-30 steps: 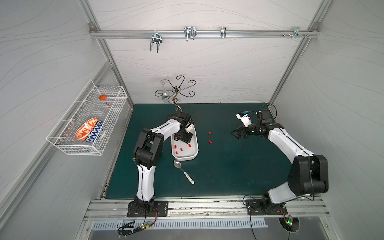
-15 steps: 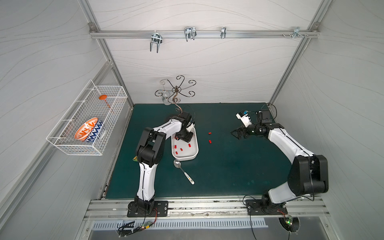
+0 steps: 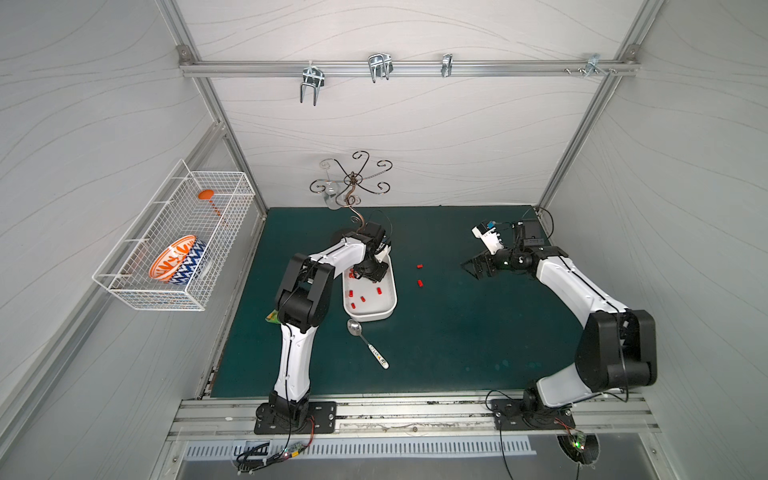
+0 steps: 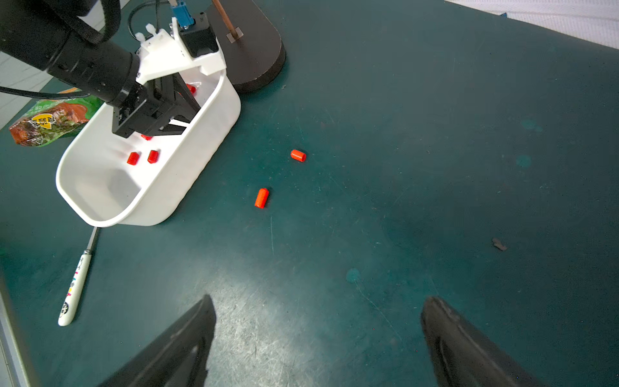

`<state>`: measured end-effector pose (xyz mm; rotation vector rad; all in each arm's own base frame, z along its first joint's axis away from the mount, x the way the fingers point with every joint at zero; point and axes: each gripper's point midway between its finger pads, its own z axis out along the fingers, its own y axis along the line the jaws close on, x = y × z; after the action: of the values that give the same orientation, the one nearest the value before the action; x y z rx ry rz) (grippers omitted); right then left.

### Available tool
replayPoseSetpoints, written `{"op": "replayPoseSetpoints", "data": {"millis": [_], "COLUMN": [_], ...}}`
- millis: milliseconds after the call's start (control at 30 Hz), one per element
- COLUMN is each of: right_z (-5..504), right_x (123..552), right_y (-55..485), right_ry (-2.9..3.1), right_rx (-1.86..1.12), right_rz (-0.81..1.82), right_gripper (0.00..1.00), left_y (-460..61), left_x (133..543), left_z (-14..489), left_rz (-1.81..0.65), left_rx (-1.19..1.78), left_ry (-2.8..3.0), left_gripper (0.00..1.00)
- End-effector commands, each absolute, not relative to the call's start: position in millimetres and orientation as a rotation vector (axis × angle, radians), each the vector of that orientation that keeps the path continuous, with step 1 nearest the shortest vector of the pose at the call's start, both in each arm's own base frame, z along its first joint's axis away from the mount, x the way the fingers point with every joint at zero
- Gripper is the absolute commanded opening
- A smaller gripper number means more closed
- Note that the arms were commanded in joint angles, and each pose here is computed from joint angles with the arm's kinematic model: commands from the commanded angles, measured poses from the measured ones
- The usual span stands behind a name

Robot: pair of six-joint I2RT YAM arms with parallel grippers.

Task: Take the screw protection sleeves out of the storage box
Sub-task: Pick up the screw protection sleeve from the storage box.

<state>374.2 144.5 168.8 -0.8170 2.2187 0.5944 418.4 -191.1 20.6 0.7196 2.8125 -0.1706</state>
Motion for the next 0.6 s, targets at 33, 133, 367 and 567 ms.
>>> {"op": "replayPoseSetpoints", "data": {"millis": [33,133,367,567], "right_z": [176,176,177,177], "right_x": [375,375,375,374], "right_y": [148,148,147,148], "right_ry": [2.192,2.193,2.19,2.187], "right_rx": [-0.845,-0.843,-0.843,-0.848], "right_rz": [0.601,0.598,0.598,0.602], "right_gripper": [0.99,0.99,0.99,0.99], "left_y": [-188,-188,-196,-206], "left_x": [415,411,407,395], "left_z": [26,28,51,84], "left_rz": [-0.137,-0.153,-0.219,-0.306], "left_rx": [0.756,0.775,0.842,0.924], "left_ry": [2.778,2.765,2.67,2.584], "left_gripper": [0.17,0.12,0.08,0.07]}}
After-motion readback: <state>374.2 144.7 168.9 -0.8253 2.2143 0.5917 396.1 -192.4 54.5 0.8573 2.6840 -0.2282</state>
